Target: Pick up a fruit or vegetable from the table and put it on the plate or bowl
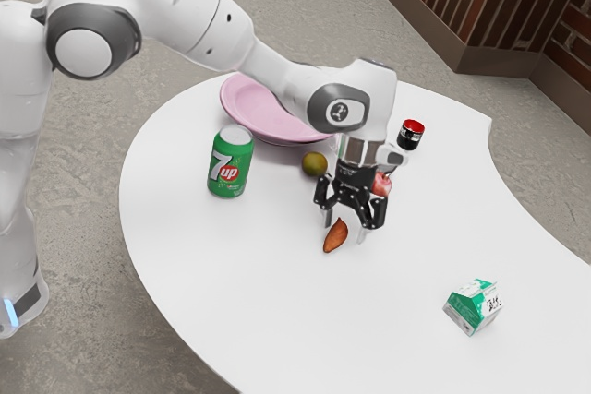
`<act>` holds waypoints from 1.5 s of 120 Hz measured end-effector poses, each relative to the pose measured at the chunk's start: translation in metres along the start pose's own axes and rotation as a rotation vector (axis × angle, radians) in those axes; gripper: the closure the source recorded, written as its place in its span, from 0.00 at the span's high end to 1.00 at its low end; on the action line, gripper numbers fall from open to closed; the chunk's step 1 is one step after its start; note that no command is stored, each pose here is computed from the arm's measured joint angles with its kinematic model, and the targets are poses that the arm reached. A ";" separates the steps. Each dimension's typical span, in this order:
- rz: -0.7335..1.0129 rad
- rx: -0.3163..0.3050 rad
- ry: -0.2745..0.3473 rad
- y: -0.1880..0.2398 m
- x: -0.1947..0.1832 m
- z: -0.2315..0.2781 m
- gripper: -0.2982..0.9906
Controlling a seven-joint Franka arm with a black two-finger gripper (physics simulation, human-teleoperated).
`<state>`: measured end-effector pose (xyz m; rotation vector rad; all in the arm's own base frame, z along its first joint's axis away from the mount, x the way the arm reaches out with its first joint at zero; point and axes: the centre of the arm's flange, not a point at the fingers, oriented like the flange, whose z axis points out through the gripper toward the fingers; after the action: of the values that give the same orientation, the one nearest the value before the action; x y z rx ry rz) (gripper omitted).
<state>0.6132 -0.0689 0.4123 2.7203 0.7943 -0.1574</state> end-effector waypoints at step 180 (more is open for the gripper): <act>-0.020 -0.030 -0.022 0.009 -0.005 0.016 0.49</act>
<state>0.6138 -0.0837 0.4004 2.6786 0.8117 -0.1782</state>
